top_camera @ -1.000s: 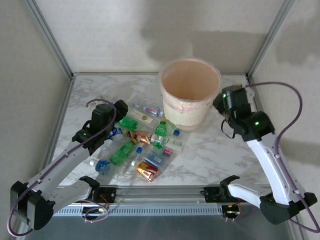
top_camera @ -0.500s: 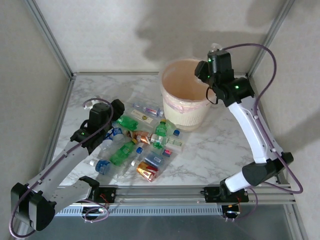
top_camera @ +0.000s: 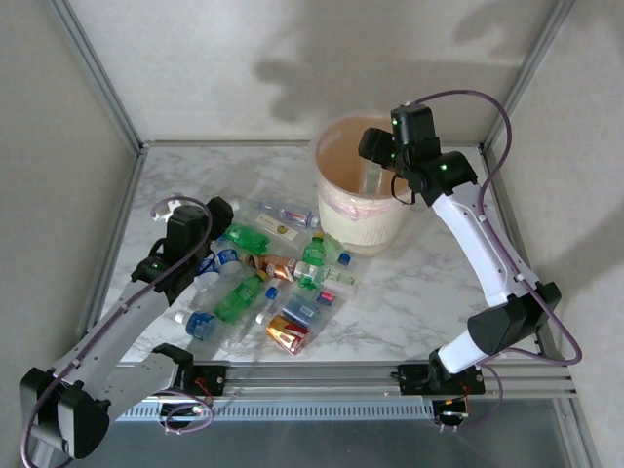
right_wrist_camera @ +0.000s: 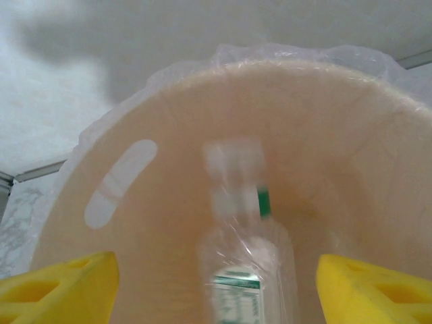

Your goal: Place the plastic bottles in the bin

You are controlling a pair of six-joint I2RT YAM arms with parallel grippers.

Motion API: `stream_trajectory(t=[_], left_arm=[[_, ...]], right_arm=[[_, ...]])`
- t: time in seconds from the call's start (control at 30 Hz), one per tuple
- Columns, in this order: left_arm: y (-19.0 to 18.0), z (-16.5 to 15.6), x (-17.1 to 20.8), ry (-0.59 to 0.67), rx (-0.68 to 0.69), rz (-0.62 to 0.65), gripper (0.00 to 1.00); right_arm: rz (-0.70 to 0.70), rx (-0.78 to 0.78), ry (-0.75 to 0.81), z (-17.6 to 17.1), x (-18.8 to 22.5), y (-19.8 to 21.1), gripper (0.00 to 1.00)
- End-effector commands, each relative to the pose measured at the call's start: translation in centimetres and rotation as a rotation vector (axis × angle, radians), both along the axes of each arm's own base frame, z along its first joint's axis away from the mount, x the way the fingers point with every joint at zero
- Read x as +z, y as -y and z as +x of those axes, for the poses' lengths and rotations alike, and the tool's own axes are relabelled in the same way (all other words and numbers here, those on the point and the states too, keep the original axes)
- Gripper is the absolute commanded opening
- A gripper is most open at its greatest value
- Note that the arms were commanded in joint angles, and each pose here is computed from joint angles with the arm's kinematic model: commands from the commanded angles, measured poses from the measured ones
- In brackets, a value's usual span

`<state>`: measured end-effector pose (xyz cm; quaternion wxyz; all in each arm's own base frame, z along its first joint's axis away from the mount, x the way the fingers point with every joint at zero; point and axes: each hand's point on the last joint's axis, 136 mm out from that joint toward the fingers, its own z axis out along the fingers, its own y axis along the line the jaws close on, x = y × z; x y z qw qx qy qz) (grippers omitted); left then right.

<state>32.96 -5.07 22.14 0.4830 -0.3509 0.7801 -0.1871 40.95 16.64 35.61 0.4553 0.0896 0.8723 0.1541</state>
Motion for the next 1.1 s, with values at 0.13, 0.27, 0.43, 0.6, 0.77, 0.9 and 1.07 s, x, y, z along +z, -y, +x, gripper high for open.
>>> stream_trajectory(t=[0.13,0.27,0.43,0.6,0.77,0.9,1.07], left_arm=[[-2.9,0.4,-0.9,-0.077,0.093,0.028,0.93],[-4.6,1.6,-1.3,-0.14,0.113,0.068,0.94],[-4.9,5.2,-1.6,-0.19,0.014,0.165,0.95],[-4.6,7.7,-4.0,-0.333,-0.095,0.313,0.93],[-4.9,7.5,-7.2,-0.446,-0.066,0.261,1.0],[-5.1,6.8,-7.5,-0.374,0.093,-0.065,1.0],[-4.6,7.6,-7.2,-0.341,0.196,-0.25,0.99]], right_arm=[[0.038,0.078,0.094,-1.8,4.0,-1.2,0.79],[0.051,0.226,0.164,-4.6,6.0,-5.3,0.79],[0.07,0.366,0.165,-8.1,5.4,-10.4,0.8],[0.11,0.416,0.095,-10.0,1.5,-13.0,0.81],[0.122,0.436,0.044,-11.1,-1.5,-13.9,0.81],[0.131,0.451,0.029,-11.5,-2.4,-14.2,0.81],[0.134,0.459,0.022,-11.7,-3.0,-14.4,0.82]])
